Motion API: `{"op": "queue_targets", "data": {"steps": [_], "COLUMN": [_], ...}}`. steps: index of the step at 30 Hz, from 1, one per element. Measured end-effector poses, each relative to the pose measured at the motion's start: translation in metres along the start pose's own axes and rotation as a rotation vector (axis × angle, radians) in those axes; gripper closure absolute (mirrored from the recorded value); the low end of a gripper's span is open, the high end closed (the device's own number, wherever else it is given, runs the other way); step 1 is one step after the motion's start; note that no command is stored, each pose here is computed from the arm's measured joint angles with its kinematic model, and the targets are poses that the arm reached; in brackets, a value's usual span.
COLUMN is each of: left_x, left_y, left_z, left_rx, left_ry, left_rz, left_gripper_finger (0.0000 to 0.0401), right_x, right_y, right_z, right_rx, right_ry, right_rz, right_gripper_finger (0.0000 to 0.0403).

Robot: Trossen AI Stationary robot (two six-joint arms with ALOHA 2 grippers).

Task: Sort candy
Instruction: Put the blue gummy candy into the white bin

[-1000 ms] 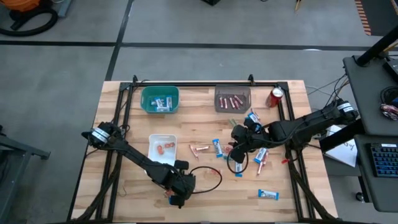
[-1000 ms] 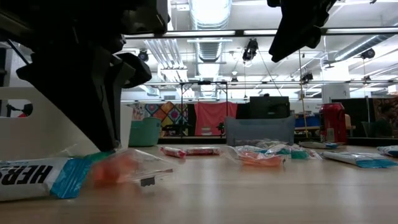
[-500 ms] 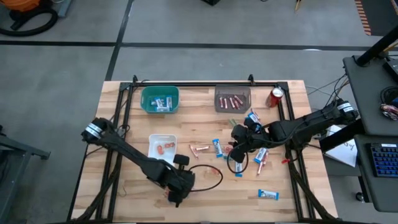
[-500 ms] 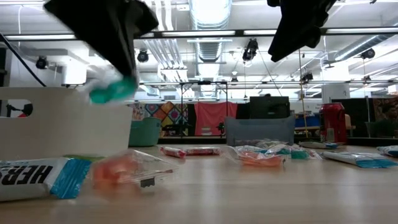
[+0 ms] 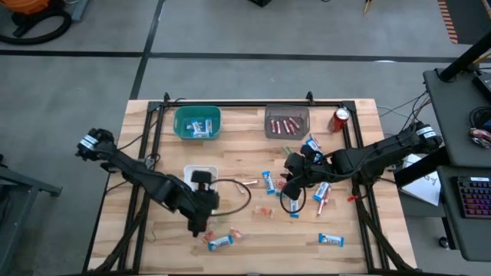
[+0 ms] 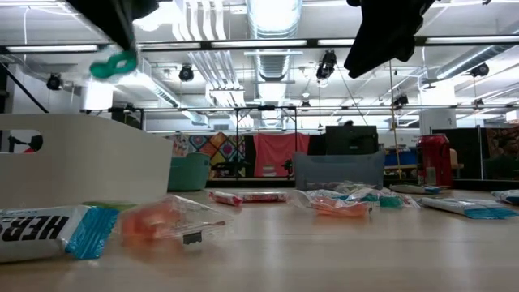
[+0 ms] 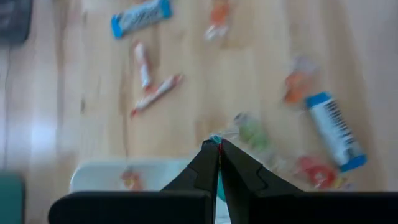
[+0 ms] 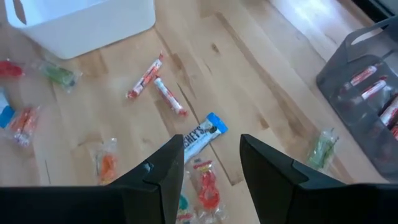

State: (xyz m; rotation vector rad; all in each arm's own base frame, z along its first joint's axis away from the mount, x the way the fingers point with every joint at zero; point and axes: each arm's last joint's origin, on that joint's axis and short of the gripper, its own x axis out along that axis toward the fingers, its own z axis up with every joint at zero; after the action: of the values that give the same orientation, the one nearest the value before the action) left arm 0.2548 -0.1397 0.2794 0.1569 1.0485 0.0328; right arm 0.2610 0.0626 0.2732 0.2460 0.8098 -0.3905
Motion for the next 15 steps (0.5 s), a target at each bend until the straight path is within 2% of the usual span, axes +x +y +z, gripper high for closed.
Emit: {"op": "queue_targets", "data": {"steps": [3, 8, 15], "left_x": [0.008, 0.037, 0.059], "left_y": [0.010, 0.023, 0.029], "left_z": [-0.021, -0.056, -0.073], "left_rx": [-0.047, -0.133, -0.231], "left_ry": [0.036, 0.129, 0.144], "left_rz": [0.023, 0.083, 0.107], "left_gripper_finger": [0.0401, 0.0401, 0.0401], "right_x": [0.000, 0.001, 0.004], "right_y": [0.000, 0.000, 0.001], "right_z": [0.000, 0.000, -0.002], "right_rx": [-0.002, 0.002, 0.006], "right_ry": [-0.002, -0.009, -0.018], "right_rz": [-0.004, 0.001, 0.008], "right_gripper_finger": [0.0255, 0.0255, 0.0255]}}
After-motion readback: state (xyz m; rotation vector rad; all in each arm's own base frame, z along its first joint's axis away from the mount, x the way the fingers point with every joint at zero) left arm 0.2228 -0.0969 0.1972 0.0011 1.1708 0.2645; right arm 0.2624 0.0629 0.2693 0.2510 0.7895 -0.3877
